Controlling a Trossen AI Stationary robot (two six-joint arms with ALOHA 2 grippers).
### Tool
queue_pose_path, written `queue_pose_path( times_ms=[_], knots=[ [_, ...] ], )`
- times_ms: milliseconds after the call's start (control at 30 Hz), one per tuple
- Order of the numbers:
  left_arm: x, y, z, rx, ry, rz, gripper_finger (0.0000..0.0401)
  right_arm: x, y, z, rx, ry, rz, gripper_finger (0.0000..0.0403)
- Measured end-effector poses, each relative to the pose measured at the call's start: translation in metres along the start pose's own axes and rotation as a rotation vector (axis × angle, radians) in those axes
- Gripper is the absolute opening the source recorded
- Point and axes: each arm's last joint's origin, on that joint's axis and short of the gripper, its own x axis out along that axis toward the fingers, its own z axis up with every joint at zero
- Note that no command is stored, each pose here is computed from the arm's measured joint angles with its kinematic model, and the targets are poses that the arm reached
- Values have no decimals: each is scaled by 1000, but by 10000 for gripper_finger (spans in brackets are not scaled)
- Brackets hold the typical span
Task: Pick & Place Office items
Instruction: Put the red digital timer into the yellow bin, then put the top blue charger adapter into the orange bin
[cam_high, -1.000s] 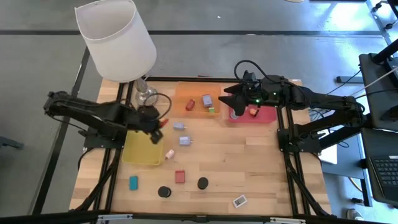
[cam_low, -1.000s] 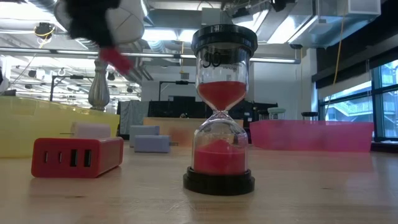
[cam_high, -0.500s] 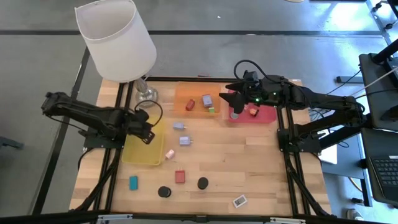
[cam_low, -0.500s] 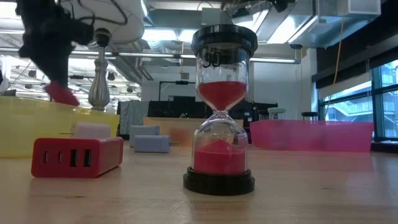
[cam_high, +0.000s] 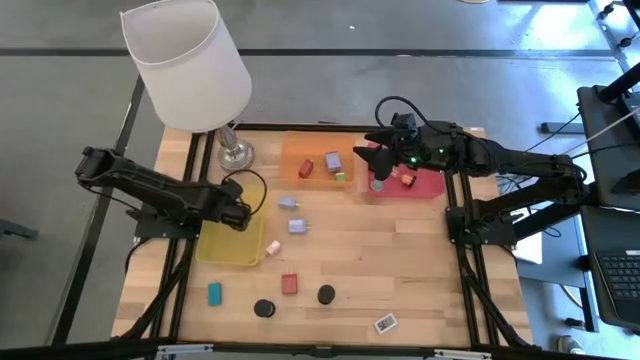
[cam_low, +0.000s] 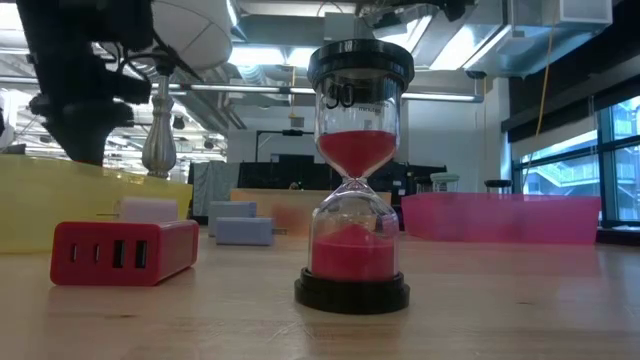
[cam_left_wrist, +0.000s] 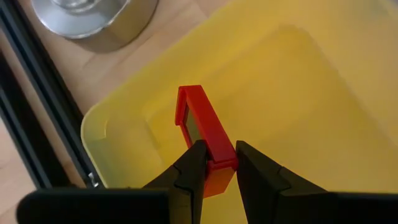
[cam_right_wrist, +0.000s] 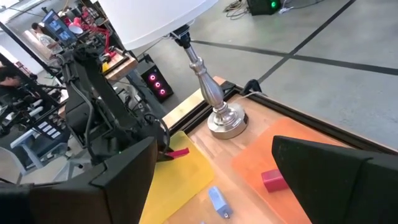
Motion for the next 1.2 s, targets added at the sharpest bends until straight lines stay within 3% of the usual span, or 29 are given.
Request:
queue_pose_path(
  times_ms=[267,533,800,967,1200],
  knots=[
    [9,-7,-2,31,23,61,78,0,-1,-1,-5,13,-8,322],
    [10,-8,-2,32,29,66,128,0,-1,-2,-9,22,-14,322],
    [-17,-19,18,-44,-18,-33,181,0,-2,-3,-34,30,-18,322],
    [-48,-32,40,59,-118,-185,193,0,-2,-3,-41,35,-11,322],
    [-56,-56,53,407,-310,-379,204,0,-2,-3,-61,38,-9,322]
  ],
)
